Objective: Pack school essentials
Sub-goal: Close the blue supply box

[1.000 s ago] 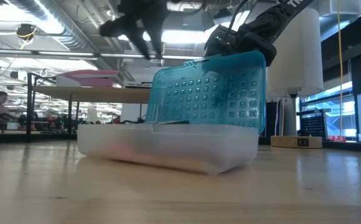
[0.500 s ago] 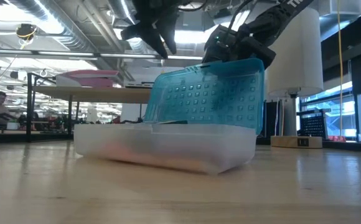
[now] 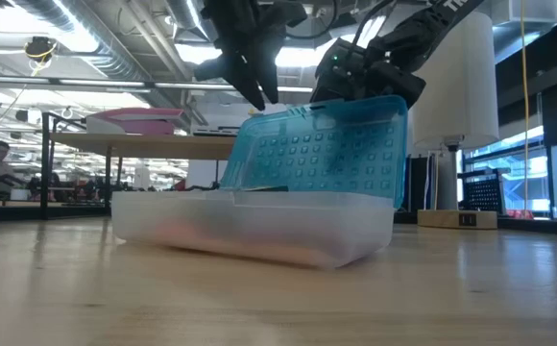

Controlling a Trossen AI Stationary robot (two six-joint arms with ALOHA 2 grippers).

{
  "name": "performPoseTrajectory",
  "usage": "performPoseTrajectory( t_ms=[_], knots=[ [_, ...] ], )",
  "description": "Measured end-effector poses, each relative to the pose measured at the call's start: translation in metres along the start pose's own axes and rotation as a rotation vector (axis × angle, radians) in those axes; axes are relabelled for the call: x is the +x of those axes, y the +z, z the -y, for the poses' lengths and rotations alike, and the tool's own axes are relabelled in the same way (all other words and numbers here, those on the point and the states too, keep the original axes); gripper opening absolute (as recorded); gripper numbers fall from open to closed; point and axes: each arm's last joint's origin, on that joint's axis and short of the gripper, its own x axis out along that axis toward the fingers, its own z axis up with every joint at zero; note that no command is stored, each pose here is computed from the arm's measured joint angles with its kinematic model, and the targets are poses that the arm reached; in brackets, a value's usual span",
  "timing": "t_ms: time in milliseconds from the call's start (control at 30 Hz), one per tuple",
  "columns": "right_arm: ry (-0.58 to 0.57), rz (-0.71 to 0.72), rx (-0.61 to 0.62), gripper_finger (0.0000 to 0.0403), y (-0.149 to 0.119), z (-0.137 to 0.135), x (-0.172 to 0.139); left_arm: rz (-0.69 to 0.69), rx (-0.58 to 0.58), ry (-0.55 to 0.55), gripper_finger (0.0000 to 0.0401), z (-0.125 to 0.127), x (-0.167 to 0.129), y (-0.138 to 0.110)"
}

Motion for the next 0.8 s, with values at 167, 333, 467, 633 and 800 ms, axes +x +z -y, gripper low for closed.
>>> performPoseTrajectory(
  t_ms=[167, 333, 467, 633, 800],
  knots=[
    [-0.010, -0.002, 0.002, 0.0005, 0.000, 0.000, 0.000, -0.021, 0.004, -0.023, 0.0109, 0.001, 0.000, 0.000],
    [-0.004, -0.013, 0.006, 0.0005, 0.006, -0.001, -0.004, -0.023, 0.007, -0.022, 0.0109, 0.001, 0.000, -0.002],
    [0.000, -0.017, -0.017, 0.0005, 0.020, -0.005, -0.011, -0.016, 0.005, -0.018, 0.0109, 0.000, -0.003, -0.001],
    [0.011, -0.005, -0.052, 0.0005, 0.037, -0.015, -0.016, -0.006, -0.029, 0.006, 0.0109, -0.007, -0.019, -0.003],
    [0.037, -0.006, -0.092, 0.0005, 0.045, -0.031, -0.011, 0.029, -0.044, 0.047, 0.0109, -0.017, -0.042, -0.005]
  ],
)
